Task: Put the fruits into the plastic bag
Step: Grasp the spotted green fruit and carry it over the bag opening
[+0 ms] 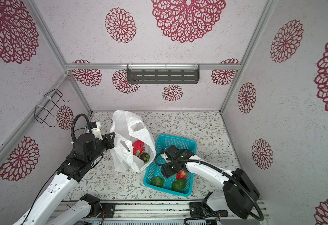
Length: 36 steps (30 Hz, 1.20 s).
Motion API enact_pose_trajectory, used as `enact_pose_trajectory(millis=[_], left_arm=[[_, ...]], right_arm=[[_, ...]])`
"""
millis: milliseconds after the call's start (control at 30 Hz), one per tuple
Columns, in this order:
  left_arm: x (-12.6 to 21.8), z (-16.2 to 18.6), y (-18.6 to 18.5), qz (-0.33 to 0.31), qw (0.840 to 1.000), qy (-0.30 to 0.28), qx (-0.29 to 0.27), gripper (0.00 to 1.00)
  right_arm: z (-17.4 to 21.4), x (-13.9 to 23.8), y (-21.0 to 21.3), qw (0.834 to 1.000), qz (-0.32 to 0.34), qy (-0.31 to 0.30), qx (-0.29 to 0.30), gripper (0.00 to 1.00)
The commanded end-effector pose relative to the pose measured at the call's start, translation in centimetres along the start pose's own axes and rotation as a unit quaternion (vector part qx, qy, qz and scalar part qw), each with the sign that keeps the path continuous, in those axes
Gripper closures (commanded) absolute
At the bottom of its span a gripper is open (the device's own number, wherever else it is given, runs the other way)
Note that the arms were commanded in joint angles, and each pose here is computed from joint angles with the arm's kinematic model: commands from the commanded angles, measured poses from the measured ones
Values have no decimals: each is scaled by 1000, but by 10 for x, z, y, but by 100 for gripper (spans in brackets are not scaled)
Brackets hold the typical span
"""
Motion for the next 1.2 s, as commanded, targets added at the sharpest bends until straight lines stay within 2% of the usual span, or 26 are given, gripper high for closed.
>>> enact_pose_trajectory(millis=[0,100,200,300,400,500,667,733,833,1033,1167], left_arm=[[3,2,-2,7,1000,3,-2,100],[3,2,-2,7,1000,3,-2,100],[2,5,-1,8,1000,5,2,100],[2,5,-1,9,1000,6,4,100],[5,5,-2,11,1000,5,7,100],[8,3,-1,11,1000,1,10,100],[13,4,0,7,1000,3,9,100],[14,3,0,8,1000,3,7,100],[16,2,-2,10,1000,3,4,100],[18,1,-2,9,1000,-1,3,100],[19,0,-1,8,1000,-2,2,100]], right_arm=[[-64,76,19,990,-21,-131,52,55],[-106,136,25,971,-4,-224,77,54],[-140,180,45,945,-36,-304,114,54],[-162,190,72,925,-110,-339,136,53],[-172,171,95,915,-179,-335,139,52],[-172,135,103,925,-207,-290,136,51],[-162,83,93,950,-195,-206,129,48],[-160,64,79,965,-159,-177,111,48],[-160,49,58,978,-101,-160,89,45],[-160,22,21,993,0,-106,60,40],[-153,7,6,995,37,-71,57,38]])
Point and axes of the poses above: each gripper's point midway between its finger pads, its own x axis back along the fingers, its own y axis along the line the jaws close on, z = x × y, the point moved 1 cm from there along x, back along the fingers, and after that the axes turned 12 degrees about x, right-handed, at the moved point
